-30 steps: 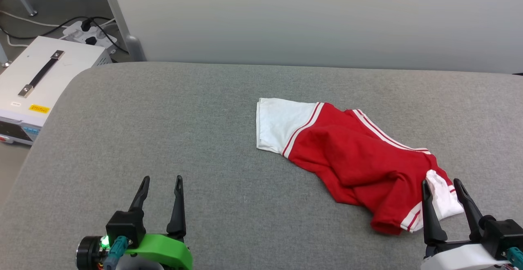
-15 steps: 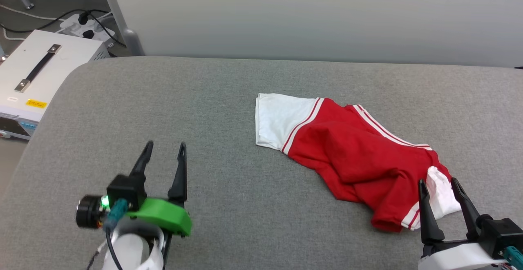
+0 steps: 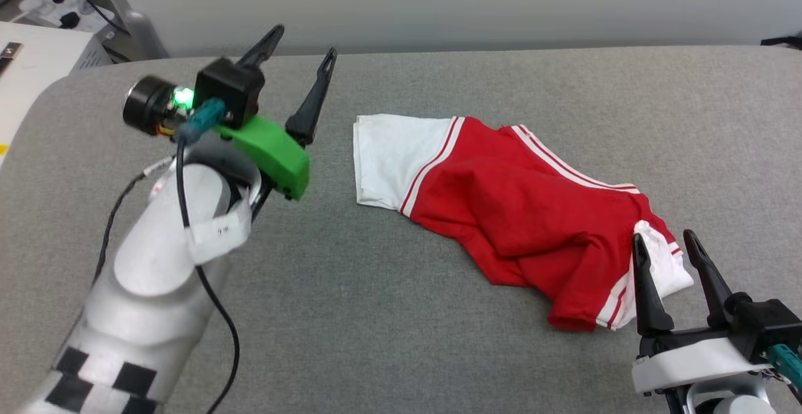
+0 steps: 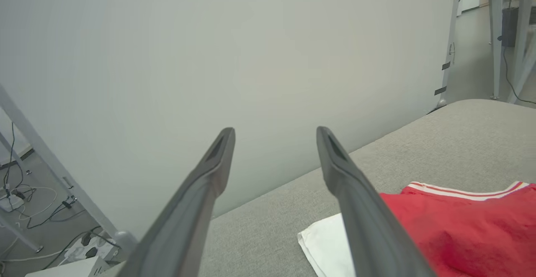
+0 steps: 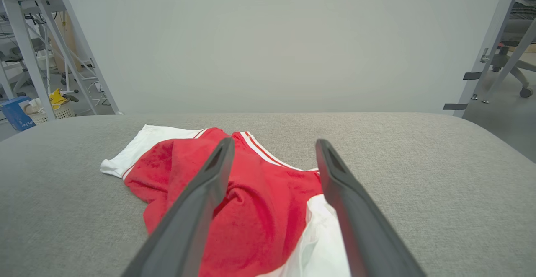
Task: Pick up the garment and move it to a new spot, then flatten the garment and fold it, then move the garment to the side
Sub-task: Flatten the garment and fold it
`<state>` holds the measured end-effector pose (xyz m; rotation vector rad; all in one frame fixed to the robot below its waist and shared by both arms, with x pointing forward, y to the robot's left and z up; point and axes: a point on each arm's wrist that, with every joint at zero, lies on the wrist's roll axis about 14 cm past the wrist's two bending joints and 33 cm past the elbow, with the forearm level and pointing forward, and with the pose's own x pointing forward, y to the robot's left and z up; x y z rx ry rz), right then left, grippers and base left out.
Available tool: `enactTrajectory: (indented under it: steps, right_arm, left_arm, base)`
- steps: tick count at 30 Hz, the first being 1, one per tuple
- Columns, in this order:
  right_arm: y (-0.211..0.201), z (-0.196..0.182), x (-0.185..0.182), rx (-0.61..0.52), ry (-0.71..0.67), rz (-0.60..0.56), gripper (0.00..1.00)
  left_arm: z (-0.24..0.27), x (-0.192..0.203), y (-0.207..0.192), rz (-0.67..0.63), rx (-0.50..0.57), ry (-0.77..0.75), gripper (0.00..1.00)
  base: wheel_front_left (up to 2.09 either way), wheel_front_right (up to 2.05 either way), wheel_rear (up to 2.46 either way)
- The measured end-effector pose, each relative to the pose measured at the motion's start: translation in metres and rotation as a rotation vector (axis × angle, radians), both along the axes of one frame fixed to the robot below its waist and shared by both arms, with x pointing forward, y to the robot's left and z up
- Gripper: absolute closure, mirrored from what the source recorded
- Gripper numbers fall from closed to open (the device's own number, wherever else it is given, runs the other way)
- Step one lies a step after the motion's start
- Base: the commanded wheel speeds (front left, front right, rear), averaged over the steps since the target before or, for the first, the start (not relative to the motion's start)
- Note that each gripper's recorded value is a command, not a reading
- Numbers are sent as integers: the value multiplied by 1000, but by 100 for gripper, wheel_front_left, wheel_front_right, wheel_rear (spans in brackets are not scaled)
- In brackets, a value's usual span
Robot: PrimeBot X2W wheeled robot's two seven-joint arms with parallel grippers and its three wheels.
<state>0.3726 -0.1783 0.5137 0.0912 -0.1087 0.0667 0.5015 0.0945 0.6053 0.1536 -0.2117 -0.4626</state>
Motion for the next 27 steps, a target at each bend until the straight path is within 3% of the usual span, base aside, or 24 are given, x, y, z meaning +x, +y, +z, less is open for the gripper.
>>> enactTrajectory:
  steps: [5, 10, 19, 27]
  right_arm:
    - [-6, -5, 9, -4, 14, -17, 0]
    - [-10, -10, 17, -8, 26, -30, 0]
    - [-18, -24, 27, -2, 62, -52, 0]
    - [-23, -33, 38, -1, 80, -67, 0]
  left_arm:
    - [-5, 29, -33, -98, 61, 126, 0]
    - [-55, 40, -55, -157, 196, 406, 0]
    - [-148, 26, -56, -207, 447, 867, 0]
    - [-209, 9, -44, -234, 589, 1065, 0]
  base:
    - [0, 0, 0]
    - [0, 0, 0]
    - [0, 0, 0]
    - [0, 0, 0]
